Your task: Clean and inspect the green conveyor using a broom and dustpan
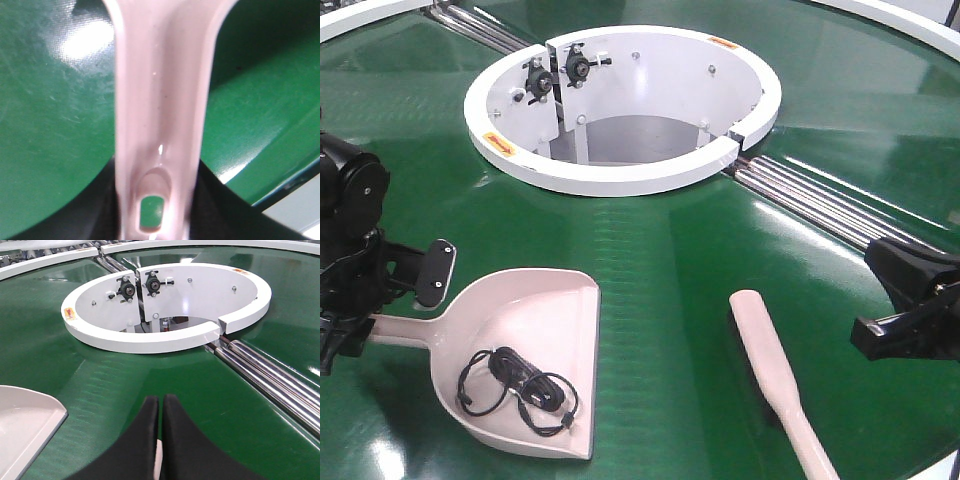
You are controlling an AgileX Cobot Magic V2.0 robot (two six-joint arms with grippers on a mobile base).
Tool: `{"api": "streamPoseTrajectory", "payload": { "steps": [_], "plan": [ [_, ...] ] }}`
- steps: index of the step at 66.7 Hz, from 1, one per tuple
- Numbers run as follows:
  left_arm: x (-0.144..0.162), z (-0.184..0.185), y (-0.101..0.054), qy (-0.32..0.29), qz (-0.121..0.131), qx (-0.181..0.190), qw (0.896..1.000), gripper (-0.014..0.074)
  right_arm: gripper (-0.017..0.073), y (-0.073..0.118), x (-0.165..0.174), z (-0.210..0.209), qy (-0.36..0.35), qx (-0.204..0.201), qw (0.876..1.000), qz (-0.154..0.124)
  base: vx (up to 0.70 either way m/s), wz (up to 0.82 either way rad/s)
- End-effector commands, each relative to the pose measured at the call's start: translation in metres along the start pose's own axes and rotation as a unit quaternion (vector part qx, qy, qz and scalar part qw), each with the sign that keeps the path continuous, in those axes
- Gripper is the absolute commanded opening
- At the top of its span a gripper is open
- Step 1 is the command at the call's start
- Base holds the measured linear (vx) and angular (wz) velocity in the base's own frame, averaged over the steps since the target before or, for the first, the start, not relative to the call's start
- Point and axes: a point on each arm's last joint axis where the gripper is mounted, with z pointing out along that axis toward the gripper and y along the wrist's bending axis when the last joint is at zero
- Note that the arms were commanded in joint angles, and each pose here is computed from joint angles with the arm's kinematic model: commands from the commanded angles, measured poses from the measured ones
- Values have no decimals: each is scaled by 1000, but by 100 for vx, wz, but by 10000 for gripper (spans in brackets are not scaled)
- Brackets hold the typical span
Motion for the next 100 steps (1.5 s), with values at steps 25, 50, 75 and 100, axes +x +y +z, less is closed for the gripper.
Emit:
{"api": "streamPoseTrajectory", "payload": {
  "steps": [25,50,75,100],
  "plan": [
    [4,-19,2,-5,-70,-43,997,317,-10,-1,-20,-7,-66,5,998,-5,0,0],
    [4,-22,3,-19,-148,-60,987,635,-10,-1,-20,-8,-66,5,998,-5,0,0],
    [39,-99,-39,-82,-243,-172,951,570,-10,-1,-20,-8,-66,5,998,-5,0,0],
    [87,-187,-123,-298,-508,-311,746,-4,-8,-1,-20,-8,-62,4,998,-5,0,0]
  ]
}}
